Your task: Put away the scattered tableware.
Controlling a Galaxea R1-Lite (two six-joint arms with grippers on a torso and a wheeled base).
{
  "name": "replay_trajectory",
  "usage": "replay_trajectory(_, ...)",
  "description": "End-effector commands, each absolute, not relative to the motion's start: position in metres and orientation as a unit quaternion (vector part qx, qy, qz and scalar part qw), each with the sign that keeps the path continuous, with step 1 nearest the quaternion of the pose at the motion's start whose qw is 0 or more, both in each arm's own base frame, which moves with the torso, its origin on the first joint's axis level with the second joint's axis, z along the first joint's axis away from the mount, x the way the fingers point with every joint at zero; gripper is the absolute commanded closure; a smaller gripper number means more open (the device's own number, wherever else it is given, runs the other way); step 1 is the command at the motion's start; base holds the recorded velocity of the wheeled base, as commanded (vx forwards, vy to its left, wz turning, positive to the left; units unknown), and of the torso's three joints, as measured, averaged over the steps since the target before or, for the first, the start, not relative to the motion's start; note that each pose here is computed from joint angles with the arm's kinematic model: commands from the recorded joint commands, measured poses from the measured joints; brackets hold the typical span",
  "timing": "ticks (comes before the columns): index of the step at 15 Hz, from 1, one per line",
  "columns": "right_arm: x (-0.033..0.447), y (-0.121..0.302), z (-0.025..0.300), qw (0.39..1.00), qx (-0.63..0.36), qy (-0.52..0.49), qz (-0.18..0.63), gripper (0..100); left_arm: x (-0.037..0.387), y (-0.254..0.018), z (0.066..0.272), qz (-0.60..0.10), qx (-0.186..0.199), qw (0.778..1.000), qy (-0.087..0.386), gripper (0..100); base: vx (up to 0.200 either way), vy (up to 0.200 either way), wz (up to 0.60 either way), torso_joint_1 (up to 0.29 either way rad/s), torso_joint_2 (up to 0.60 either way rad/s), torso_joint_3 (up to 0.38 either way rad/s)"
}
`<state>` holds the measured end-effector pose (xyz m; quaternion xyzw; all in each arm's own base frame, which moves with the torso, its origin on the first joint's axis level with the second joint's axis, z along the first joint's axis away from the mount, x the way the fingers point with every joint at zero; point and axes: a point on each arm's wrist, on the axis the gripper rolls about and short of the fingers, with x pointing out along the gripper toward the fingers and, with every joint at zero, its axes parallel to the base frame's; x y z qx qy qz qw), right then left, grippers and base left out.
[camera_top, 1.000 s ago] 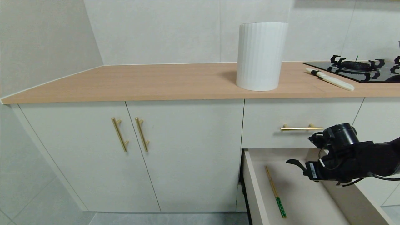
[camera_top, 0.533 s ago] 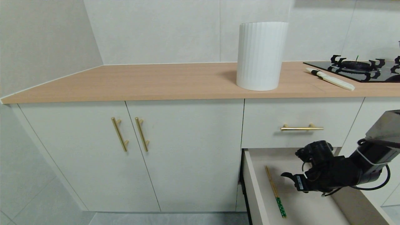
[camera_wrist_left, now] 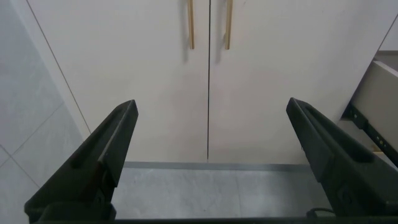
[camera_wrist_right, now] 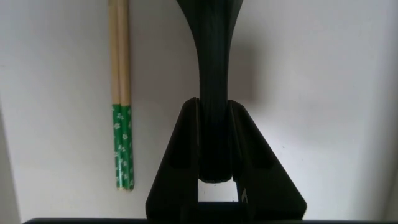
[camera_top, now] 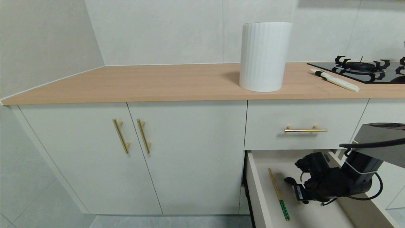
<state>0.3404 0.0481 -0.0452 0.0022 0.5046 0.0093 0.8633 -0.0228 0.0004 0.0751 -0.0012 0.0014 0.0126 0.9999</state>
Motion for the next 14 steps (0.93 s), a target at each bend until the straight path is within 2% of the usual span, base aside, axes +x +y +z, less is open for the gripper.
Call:
replay_trajectory(1, 0.3402, 0.0482, -0.0542, 0.859, 0.001, 0.512, 0.008, 100, -0.0228, 0.0004, 0.0752, 0.013, -0.002, 1.0, 0.002, 0, 0.0, 0.0, 0.0, 0.0, 0.0, 0.0)
replay_trajectory(9, 0.3404, 0.0482, -0.0568, 0.863, 0.007, 0.505, 0.005, 100, -0.0228, 0.0004, 0.0752, 0.013, -0.002, 1.0, 0.002, 0, 0.0, 0.0, 0.0, 0.0, 0.0, 0.0)
replay_trajectory(10, 0.3409, 0.0482, -0.0561, 0.864, 0.007, 0.504, 0.005, 0, -0.0228, 0.0004, 0.0752, 0.013, -0.002, 1.0, 0.002, 0, 0.0, 0.0, 0.0, 0.0, 0.0, 0.0)
replay_trajectory(14, 0.341, 0.0483, -0.056, 0.864, 0.007, 0.503, 0.005, 0, -0.0228, 0.0004, 0.0752, 0.013, -0.002, 1.0, 0.002, 0, 0.0, 0.0, 0.0, 0.0, 0.0, 0.0)
